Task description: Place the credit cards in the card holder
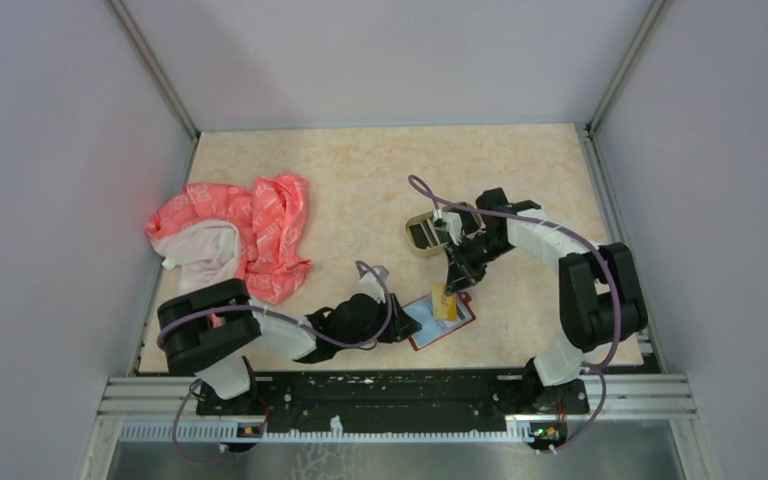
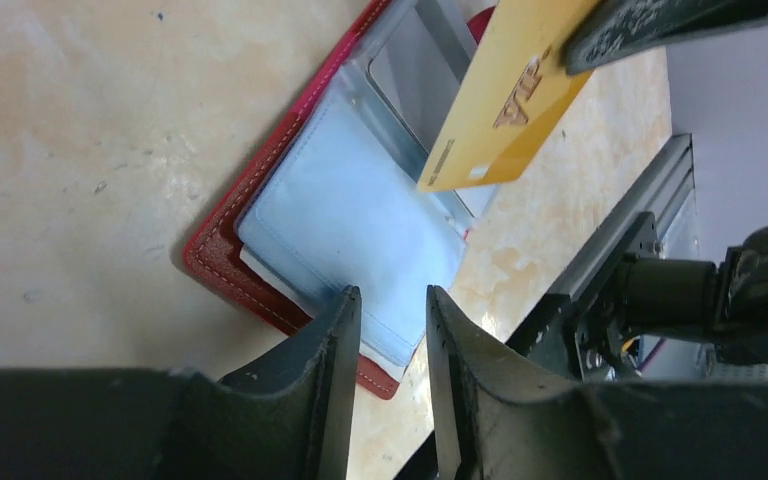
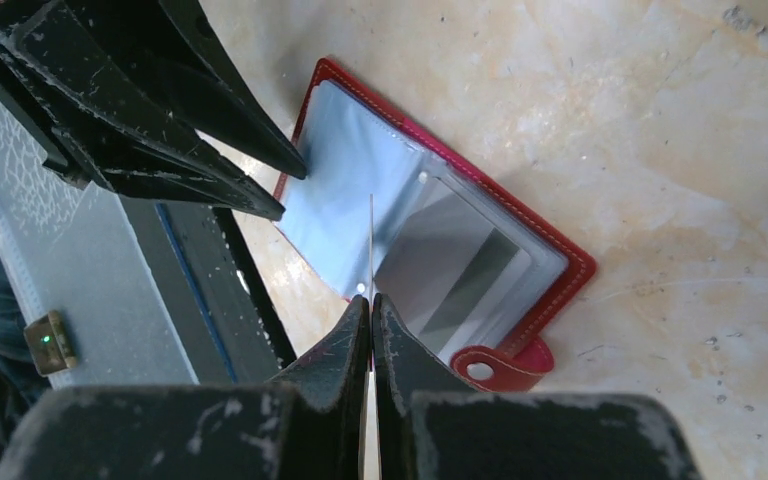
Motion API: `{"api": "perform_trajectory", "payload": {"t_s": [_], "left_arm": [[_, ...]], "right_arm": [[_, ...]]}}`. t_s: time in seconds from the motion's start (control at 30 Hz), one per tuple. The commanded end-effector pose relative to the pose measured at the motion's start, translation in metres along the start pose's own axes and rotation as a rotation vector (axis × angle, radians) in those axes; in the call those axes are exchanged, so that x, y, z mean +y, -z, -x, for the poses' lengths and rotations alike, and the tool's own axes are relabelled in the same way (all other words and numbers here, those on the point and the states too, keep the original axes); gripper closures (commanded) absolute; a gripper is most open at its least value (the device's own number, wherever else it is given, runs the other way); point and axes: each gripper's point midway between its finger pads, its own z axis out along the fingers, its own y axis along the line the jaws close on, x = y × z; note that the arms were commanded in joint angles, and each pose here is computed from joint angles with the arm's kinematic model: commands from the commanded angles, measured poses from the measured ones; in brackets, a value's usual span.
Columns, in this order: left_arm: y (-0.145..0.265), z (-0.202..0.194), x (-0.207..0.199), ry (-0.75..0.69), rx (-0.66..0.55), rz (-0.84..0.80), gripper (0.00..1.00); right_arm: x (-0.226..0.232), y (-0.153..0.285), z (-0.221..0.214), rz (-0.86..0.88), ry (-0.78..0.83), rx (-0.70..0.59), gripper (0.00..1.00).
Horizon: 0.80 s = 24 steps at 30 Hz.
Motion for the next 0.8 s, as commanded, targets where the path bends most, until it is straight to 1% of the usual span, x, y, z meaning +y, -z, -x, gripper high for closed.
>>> {"api": "perform_trajectory", "payload": {"t_s": [0.0, 0.2, 0.33, 0.43, 0.57, 0.67, 0.77], "left_arm": [[-0.016, 0.002, 0.007, -0.041, -0.011, 0.072, 0.63], [-0.018, 0.006, 0.030, -0.071, -0.017, 0.227, 0.64], [-0.014, 0.018, 0.038, -0.090, -0.067, 0.278, 0.64], [-0.011, 0.027, 0.033, -0.124, -0.088, 0.254, 0.63], [-0.002, 0.037, 0.011, -0.161, -0.114, 0.151, 0.62], [0.009, 0.038, -0.001, -0.145, -0.121, 0.073, 0.60], [0.017, 0.030, -0.001, -0.095, -0.087, 0.059, 0.57]], "right_arm": [[-0.007, -0.005, 0.000, 0.000, -0.053, -0.013, 1.00], [-0.012, -0.010, -0.005, 0.020, -0.085, 0.006, 1.00], [-0.011, -0.011, -0.002, 0.059, -0.115, -0.016, 1.00], [-0.014, -0.010, -0.001, 0.066, -0.139, -0.030, 1.00], [-0.021, -0.009, -0.001, 0.048, -0.167, -0.037, 1.00], [-0.026, -0.010, -0.002, 0.030, -0.194, -0.015, 1.00], [-0.026, -0.010, -0.007, 0.023, -0.184, 0.024, 1.00]]}}
